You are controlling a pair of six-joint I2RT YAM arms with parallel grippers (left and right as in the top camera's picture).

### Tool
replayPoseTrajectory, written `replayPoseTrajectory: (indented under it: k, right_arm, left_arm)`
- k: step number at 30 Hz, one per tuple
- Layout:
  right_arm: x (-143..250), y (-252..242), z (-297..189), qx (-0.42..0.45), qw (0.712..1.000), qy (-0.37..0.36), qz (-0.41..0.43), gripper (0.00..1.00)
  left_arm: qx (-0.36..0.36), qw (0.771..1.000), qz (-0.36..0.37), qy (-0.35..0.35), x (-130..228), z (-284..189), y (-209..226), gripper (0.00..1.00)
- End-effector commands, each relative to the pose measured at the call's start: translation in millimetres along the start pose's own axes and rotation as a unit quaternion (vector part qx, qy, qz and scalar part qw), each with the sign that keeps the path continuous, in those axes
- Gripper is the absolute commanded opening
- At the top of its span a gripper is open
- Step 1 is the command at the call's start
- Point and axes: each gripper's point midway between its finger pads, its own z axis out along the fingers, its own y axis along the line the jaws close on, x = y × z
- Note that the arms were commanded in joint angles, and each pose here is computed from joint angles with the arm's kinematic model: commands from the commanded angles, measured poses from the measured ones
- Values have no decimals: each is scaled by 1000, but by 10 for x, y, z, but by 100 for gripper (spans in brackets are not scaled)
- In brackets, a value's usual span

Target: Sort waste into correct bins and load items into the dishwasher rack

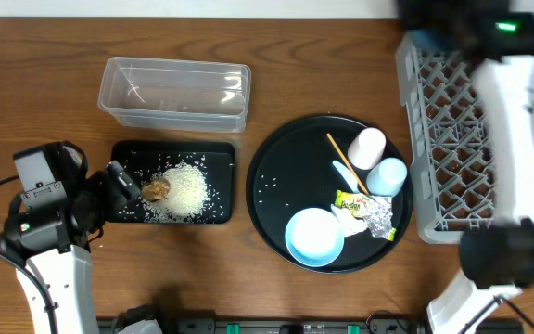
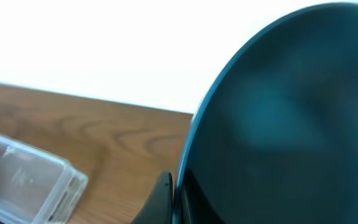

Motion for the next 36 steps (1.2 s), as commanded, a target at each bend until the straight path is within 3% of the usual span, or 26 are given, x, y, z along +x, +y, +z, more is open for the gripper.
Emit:
replayPoseTrajectory:
  k: [1,5,13,19,27,31,36]
  right_arm:
    - [-53,-227,-266,9,1000,-7,24,1]
    - [46,-450,-427,-2,999,9,52,1]
    - [229,-705,-522,-157,978,18,139,1]
    - [520,-1189,-544,-221,943,34,245,1]
    - [686,-1484,-608,-347,882,7,319,1]
    - [766,-1603,-609,-362,864,4,348,1]
    - [870,-1803,-596,-330,872,6,361,1]
  left_arm:
    - [1,1000,9,-10,-59,-52,-9,98]
    - [1,1000,9,-10,-59,-52,-9,98]
    - [1,1000,9,-10,-59,-52,-9,98]
    - [1,1000,9,-10,-59,-52,-9,98]
    - [1,1000,9,-10,-59,-52,-9,98]
    - [1,1000,9,-10,-59,-52,-9,98]
    - [1,1000,9,-10,-59,-52,-8,98]
